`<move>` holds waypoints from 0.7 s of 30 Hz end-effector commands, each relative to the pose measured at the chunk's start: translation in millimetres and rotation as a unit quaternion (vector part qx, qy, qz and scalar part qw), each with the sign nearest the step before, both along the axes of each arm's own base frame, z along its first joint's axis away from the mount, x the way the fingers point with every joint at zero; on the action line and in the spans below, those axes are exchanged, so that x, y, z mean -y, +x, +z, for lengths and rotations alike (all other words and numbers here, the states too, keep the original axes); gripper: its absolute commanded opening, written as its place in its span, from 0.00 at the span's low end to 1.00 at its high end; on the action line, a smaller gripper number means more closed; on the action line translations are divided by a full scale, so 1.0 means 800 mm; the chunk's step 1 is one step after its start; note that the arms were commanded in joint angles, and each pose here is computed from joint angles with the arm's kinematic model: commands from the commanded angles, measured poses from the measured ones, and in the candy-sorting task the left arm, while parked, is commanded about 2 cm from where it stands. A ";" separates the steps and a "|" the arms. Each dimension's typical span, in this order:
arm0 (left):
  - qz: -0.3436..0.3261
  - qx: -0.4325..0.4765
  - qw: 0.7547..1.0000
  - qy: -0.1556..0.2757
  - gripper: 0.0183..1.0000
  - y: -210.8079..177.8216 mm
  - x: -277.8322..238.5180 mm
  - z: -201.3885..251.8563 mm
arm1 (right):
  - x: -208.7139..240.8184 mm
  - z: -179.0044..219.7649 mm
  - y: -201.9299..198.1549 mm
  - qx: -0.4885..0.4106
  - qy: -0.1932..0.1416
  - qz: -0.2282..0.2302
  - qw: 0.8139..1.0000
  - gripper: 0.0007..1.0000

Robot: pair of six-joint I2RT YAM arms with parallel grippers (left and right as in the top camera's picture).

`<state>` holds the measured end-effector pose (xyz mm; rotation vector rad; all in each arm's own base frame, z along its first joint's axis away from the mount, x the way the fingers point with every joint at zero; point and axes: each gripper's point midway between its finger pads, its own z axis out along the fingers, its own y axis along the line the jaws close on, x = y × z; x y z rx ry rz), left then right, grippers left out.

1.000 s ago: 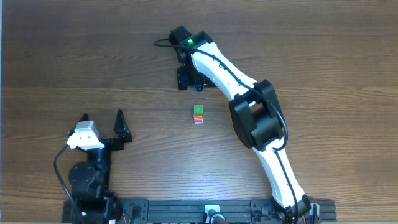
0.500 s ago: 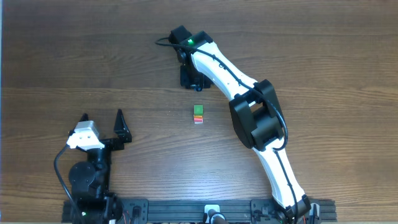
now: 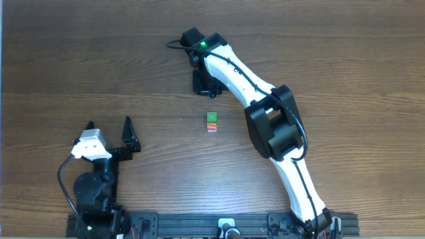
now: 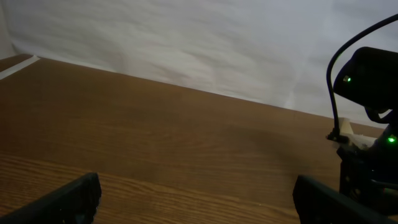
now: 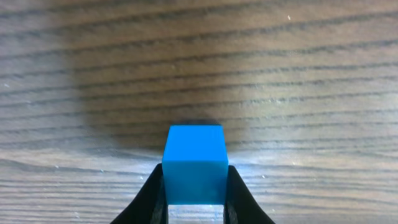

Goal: Stack Cubes

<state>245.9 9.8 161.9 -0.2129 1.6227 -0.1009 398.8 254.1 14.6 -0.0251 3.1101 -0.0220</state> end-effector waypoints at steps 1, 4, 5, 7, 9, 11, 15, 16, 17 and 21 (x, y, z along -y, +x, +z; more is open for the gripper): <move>0.001 -0.001 1.000 0.006 1.00 0.000 -0.001 -0.003 | -0.003 0.040 0.006 0.028 0.010 -0.002 1.000 0.01; 0.001 -0.001 1.000 0.006 1.00 0.000 -0.001 -0.003 | 0.000 0.078 0.005 0.051 0.020 -0.003 0.999 0.01; 0.001 -0.001 1.000 0.006 1.00 0.000 -0.001 -0.003 | 0.001 0.092 0.004 0.059 0.024 -0.002 0.998 0.01; 0.001 -0.001 1.000 0.006 1.00 0.000 -0.001 -0.003 | 0.004 0.123 0.002 0.077 0.031 -0.002 0.997 0.01; 0.001 -0.001 1.000 0.006 1.00 0.000 -0.001 -0.003 | 0.008 0.154 -0.005 0.095 0.035 0.000 0.995 0.01; 0.001 -0.001 1.000 0.006 1.00 0.000 -0.001 -0.003 | 0.011 0.183 -0.015 0.111 0.039 0.003 0.993 0.00; 0.001 -0.001 1.000 0.006 1.00 0.000 -0.001 -0.003 | 0.021 0.231 -0.054 0.115 0.037 0.007 0.993 0.01; 0.001 -0.001 1.000 0.006 1.00 0.000 -0.001 -0.003 | 0.022 0.235 -0.065 0.109 0.034 0.010 0.993 0.01; 0.001 -0.001 1.000 0.006 1.00 0.000 -0.001 -0.003 | 0.023 0.237 -0.075 0.102 0.031 0.011 0.994 0.01; 0.001 -0.001 1.000 0.006 1.00 0.000 -0.001 -0.003 | 0.017 0.229 -0.108 0.073 0.013 0.021 0.997 0.01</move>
